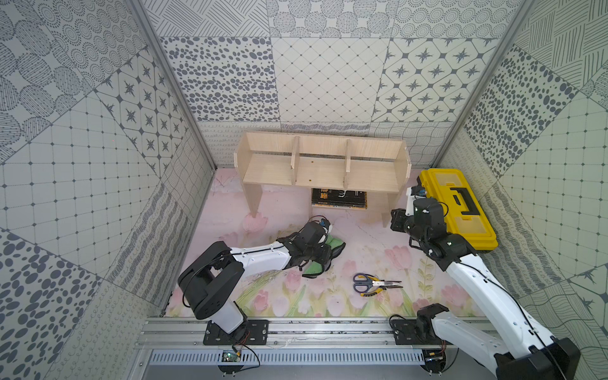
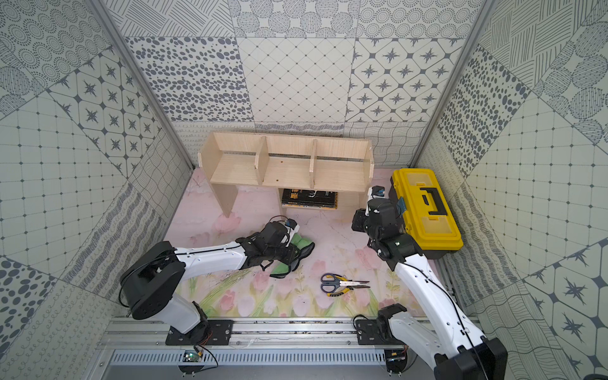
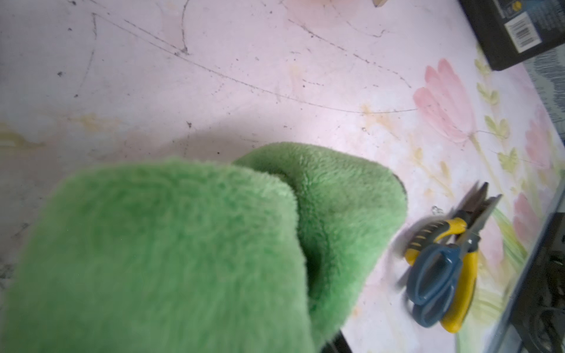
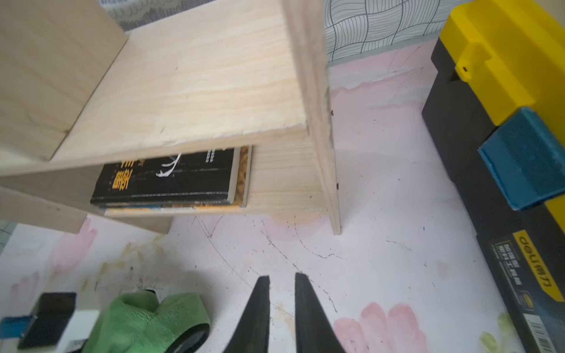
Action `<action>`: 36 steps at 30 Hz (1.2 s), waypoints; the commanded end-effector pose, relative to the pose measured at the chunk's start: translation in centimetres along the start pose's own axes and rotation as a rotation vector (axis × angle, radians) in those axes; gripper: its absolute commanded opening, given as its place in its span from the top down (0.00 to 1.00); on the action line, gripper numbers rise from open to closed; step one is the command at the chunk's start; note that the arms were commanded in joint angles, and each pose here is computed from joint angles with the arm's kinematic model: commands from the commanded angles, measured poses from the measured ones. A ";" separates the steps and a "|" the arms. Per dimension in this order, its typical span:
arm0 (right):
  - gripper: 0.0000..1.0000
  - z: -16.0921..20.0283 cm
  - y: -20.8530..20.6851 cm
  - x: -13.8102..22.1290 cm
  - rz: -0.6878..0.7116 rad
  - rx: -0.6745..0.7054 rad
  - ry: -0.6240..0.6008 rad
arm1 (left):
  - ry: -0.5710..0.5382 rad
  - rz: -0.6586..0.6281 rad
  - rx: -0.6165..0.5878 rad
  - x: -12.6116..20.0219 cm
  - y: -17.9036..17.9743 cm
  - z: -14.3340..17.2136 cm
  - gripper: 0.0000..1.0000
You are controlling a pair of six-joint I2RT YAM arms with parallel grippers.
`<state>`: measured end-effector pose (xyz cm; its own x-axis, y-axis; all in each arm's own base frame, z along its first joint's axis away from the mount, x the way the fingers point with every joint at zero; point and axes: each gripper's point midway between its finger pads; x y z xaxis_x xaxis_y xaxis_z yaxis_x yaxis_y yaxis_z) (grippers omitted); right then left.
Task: Wipe the bookshelf clean with a cloth
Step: Adjust the shelf at the center of the board.
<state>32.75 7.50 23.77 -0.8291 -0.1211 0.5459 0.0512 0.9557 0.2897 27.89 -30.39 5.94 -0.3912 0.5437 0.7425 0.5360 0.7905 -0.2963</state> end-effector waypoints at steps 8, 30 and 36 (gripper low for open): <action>1.00 -4.7 -0.8 -2.8 -0.038 -0.028 -0.011 | -0.128 -0.122 0.037 0.4 1.6 -3.2 0.51; 0.86 -5.4 -0.6 -0.1 -0.098 -0.026 -0.081 | -0.428 -0.256 -0.089 19.1 1.0 -9.6 0.01; 0.23 -3.5 -3.8 3.7 0.012 -0.085 -0.275 | -0.823 -0.841 0.060 32.8 10.0 -12.9 0.00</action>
<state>32.82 4.56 27.06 -0.8963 -0.1441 0.4195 0.0158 0.9348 0.3548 28.57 -21.19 29.08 -0.8359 0.4280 0.3436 0.4094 0.9032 -0.1290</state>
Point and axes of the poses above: each gripper's point midway between its finger pads, its own x axis back along the fingers, its own y axis along the line the jaws close on, z = x × y, and after that the axes turned 2 degrees about -x, right-handed
